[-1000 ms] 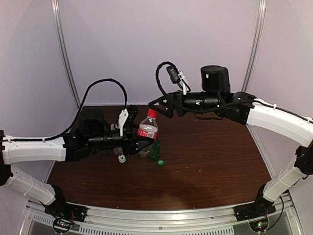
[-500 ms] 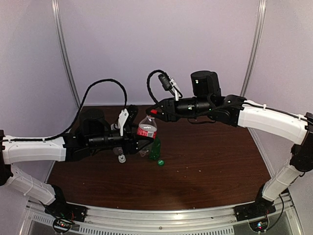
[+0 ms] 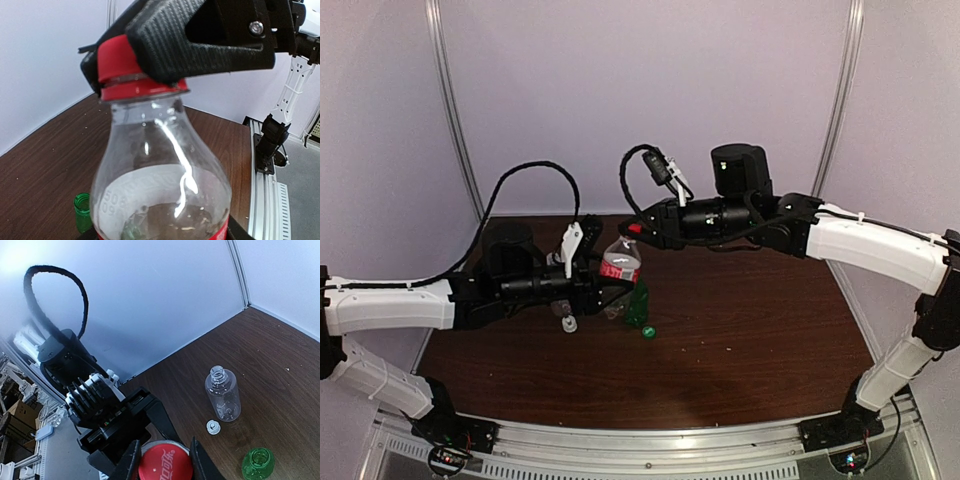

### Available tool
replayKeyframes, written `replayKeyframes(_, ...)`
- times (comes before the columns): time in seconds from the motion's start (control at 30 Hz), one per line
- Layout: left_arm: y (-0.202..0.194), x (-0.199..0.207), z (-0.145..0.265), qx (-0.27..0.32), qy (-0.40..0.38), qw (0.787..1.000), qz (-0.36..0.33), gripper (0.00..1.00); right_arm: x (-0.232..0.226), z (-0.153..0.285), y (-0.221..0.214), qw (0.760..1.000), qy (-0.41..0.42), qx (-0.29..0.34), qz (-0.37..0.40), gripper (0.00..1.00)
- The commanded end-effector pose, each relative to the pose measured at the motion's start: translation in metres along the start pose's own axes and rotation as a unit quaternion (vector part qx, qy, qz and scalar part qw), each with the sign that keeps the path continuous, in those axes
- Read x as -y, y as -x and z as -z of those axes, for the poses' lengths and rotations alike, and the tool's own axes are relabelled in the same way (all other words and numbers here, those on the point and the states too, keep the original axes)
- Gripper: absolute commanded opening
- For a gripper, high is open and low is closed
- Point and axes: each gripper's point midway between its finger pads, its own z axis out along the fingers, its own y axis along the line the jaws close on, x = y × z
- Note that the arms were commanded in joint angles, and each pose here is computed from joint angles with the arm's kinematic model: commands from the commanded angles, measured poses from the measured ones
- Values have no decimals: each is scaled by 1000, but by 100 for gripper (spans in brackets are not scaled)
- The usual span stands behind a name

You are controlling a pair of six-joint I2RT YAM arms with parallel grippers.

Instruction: Unscrew the bottle caps

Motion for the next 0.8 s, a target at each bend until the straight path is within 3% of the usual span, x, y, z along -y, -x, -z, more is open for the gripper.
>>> replayKeyframes(0.0, 26, 23, 7, 42, -54, 997, -27, 26, -28, 3, 4, 992, 85, 4, 89, 3)
replayKeyframes(0.13, 33, 69, 21, 63, -190, 979, -49, 26, -65, 16, -24, 957, 221, -35, 187, 7)
replayKeyframes(0.23, 38, 101, 39, 78, -292, 952, -48, 27, -87, 34, -44, 921, 322, -68, 209, 18)
replayKeyframes(0.3, 40, 110, 45, 84, -319, 943, -47, 27, -88, 36, -47, 911, 340, -76, 219, 20)
replayKeyframes(0.57, 37, 109, 41, 83, -325, 941, -40, 27, -82, 35, -43, 917, 324, -82, 217, 24)
replayKeyframes(0.77, 35, 104, 38, 81, -307, 948, -39, 27, -74, 34, -26, 942, 261, -56, 202, 42)
